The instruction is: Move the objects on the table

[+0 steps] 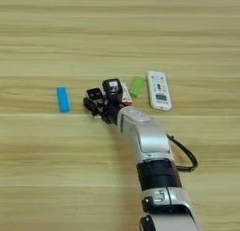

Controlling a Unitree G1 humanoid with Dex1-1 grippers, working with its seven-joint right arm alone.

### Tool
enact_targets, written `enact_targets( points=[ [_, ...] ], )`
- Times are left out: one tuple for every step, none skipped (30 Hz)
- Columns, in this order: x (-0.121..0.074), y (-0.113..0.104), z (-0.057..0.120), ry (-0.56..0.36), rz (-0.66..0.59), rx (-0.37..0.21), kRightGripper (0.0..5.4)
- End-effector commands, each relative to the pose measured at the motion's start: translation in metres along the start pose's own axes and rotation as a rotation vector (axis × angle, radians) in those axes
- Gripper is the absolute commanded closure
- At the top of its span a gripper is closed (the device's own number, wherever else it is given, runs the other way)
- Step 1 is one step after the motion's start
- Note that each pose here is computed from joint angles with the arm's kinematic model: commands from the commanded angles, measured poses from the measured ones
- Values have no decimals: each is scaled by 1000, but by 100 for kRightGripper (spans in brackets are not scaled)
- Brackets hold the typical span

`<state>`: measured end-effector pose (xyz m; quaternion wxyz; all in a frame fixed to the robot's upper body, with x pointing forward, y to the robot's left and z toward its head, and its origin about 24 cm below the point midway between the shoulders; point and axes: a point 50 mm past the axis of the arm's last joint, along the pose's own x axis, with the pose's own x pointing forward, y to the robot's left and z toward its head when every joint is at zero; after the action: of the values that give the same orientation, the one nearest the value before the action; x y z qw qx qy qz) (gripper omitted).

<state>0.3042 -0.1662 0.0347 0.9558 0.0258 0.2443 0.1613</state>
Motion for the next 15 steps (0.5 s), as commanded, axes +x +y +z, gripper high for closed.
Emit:
enact_targets(
  points=[
    [-1,-4,28,-88,-22,-59,115],
    [-1,-4,28,-89,-21,-59,110],
    [-1,-4,28,-89,-21,-59,95],
    [-1,-4,29,-91,-20,-60,90],
    [-1,-4,29,-94,-19,-60,78],
    [-1,-3,29,-100,-17,-60,73],
    [-1,-3,30,-109,-14,-59,61],
    [-2,-3,31,-119,-12,-57,54],
    [-2,-3,31,-128,-10,-57,41],
    [-2,-3,32,-136,-9,-58,23],
    [-2,-3,32,-145,-9,-61,12],
    [-3,-2,33,-152,-8,-63,5],
    [-3,-2,33,-159,-6,-63,5],
    [-3,-2,33,-166,-5,-64,5],
    [-4,-2,34,-172,-5,-64,5]
  ],
)
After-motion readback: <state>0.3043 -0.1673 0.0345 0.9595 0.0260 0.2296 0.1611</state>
